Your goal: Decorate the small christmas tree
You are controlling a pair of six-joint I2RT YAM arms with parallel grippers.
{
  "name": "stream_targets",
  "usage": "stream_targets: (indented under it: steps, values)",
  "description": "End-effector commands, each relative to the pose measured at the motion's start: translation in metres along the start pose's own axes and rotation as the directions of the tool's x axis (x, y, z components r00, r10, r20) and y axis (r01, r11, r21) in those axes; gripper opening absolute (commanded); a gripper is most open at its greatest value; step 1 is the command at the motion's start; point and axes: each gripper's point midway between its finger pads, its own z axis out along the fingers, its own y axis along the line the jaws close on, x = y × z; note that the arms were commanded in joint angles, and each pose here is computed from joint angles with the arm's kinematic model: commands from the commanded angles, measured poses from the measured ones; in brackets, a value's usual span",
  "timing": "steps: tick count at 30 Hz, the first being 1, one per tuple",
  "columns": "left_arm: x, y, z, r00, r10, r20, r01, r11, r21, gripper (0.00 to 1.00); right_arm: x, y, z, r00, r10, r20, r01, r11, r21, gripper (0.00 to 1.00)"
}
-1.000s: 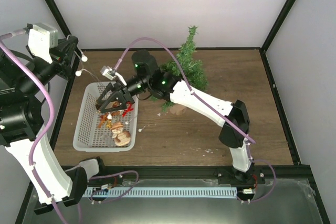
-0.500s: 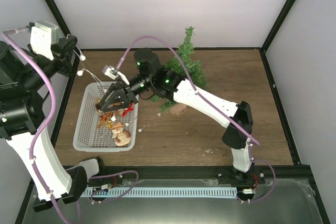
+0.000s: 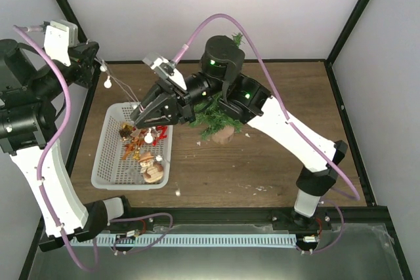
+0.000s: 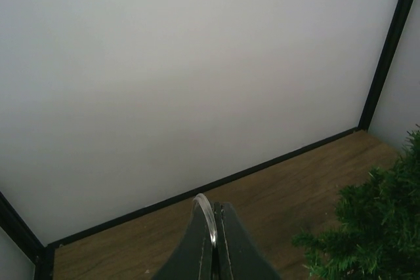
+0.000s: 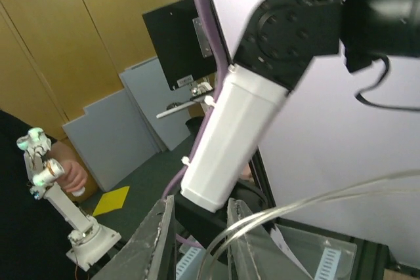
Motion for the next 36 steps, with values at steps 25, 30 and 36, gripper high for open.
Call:
stream_targets:
  steps: [25,30,36]
  values:
    - [0.07,-0.073,0.028,0.933,-0.3,-0.2,0.357,0.685,0.635,0.14,-0.119,0.079,-0.03,0.931,-0.081,0.355,0.005,0.978,0.211,0.01]
    - [0.09,-0.08,0.032,0.887,-0.364,-0.285,0.456,0.584,0.671,0.15,-0.123,0.083,-0.036,0.925,-0.088,0.369,0.003,0.974,0.225,0.01]
    - [0.12,-0.101,0.035,0.856,-0.362,-0.37,0.515,0.525,0.677,0.26,-0.128,0.087,-0.045,0.919,-0.095,0.382,0.0,0.971,0.24,0.01]
